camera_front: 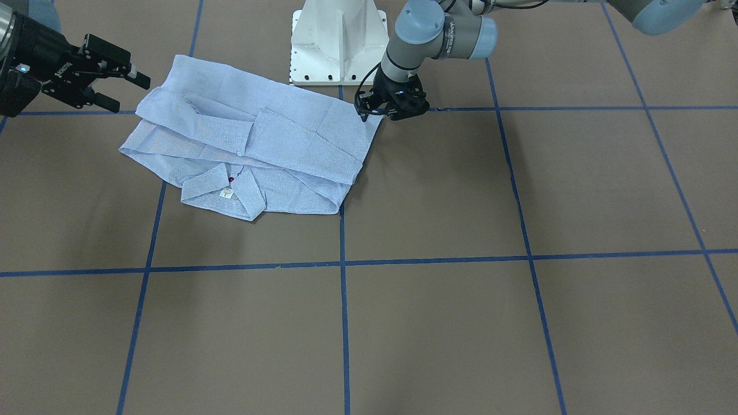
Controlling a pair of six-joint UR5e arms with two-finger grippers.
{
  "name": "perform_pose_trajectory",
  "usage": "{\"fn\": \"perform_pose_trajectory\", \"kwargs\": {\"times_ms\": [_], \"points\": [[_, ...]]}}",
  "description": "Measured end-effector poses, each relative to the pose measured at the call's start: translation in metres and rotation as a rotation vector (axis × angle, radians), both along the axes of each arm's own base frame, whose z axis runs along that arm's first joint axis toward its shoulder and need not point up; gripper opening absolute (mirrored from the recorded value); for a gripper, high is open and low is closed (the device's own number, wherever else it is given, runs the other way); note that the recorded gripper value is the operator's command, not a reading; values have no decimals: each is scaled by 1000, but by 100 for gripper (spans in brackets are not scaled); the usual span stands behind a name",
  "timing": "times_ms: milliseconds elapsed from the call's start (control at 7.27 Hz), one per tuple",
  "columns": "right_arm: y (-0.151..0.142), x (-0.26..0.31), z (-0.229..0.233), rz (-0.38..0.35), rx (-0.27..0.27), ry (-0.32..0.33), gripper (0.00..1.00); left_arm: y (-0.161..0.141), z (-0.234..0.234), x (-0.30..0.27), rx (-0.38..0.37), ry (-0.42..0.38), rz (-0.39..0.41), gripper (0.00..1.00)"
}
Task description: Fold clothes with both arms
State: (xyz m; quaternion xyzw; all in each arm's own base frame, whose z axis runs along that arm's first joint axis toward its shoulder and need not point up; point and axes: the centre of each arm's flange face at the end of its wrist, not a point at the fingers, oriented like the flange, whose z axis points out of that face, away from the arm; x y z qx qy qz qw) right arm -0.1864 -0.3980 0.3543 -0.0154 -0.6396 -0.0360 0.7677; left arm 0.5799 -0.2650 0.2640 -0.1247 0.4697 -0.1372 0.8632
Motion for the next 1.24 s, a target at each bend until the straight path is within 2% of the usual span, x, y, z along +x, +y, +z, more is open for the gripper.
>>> {"fn": "perform_pose_trajectory", "kwargs": {"times_ms": [275,825,963,1238], "points": [[0,0,1,1,-3,2,100,0,0,0,0,0,0,0],[-2,5,2,13,-6,4,100,-7,-10,-10,3,23,-8,0],[-3,8,2,20,-8,4,100,-27,-12,-22,7,24,-42,0],[-7,14,4,39,-9,8,100,-91,-12,-58,35,13,-142,0]]}}
